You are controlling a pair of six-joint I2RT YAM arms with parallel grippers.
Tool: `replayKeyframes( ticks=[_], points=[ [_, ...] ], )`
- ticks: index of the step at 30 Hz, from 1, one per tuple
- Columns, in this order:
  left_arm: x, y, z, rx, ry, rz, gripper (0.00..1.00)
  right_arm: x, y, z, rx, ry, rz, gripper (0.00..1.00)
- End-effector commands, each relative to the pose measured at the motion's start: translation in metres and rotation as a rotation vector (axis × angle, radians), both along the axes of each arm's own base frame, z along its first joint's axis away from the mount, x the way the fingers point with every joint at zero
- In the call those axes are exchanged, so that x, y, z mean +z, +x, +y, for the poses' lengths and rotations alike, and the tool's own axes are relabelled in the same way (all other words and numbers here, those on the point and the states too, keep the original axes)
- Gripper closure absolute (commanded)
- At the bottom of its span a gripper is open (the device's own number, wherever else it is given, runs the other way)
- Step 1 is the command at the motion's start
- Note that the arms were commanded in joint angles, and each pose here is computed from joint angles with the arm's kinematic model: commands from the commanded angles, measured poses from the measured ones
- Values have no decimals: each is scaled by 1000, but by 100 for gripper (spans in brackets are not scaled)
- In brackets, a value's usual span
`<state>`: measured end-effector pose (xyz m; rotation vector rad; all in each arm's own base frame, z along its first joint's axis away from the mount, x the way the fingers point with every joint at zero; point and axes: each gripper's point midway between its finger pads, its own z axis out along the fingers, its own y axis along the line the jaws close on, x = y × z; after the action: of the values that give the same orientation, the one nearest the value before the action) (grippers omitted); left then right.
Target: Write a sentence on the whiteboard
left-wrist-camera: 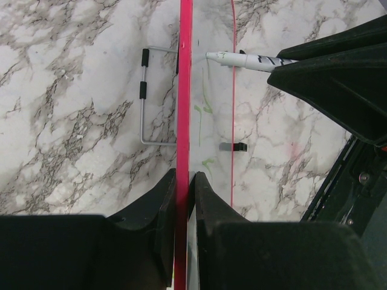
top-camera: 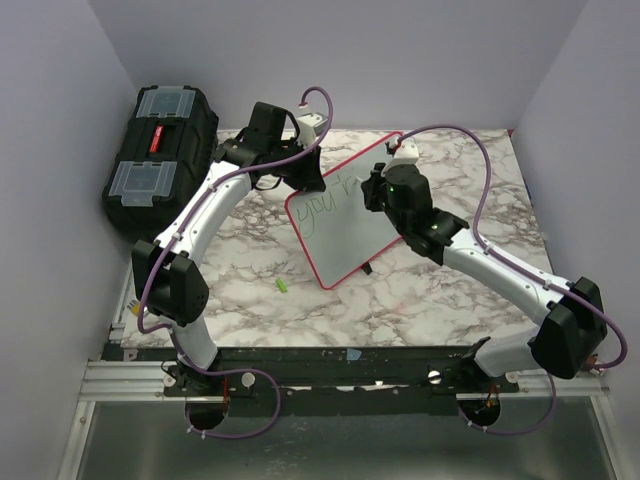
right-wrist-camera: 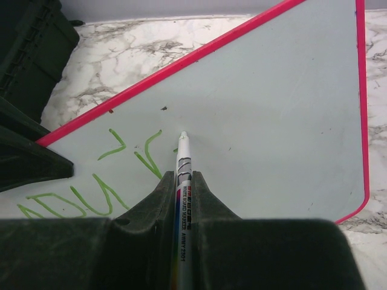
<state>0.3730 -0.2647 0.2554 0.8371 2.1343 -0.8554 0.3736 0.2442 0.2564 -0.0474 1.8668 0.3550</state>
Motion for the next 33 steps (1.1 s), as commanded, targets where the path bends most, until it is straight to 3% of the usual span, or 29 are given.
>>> replayKeyframes(
  ticks=[1,33],
  points=[
    [17,2,-4,-32,-9,-77,100,12,7,4,7,18,-28,99],
    [18,3,-4,-29,-9,-79,100,-19,-14,25,148,58,56,99]
  ],
)
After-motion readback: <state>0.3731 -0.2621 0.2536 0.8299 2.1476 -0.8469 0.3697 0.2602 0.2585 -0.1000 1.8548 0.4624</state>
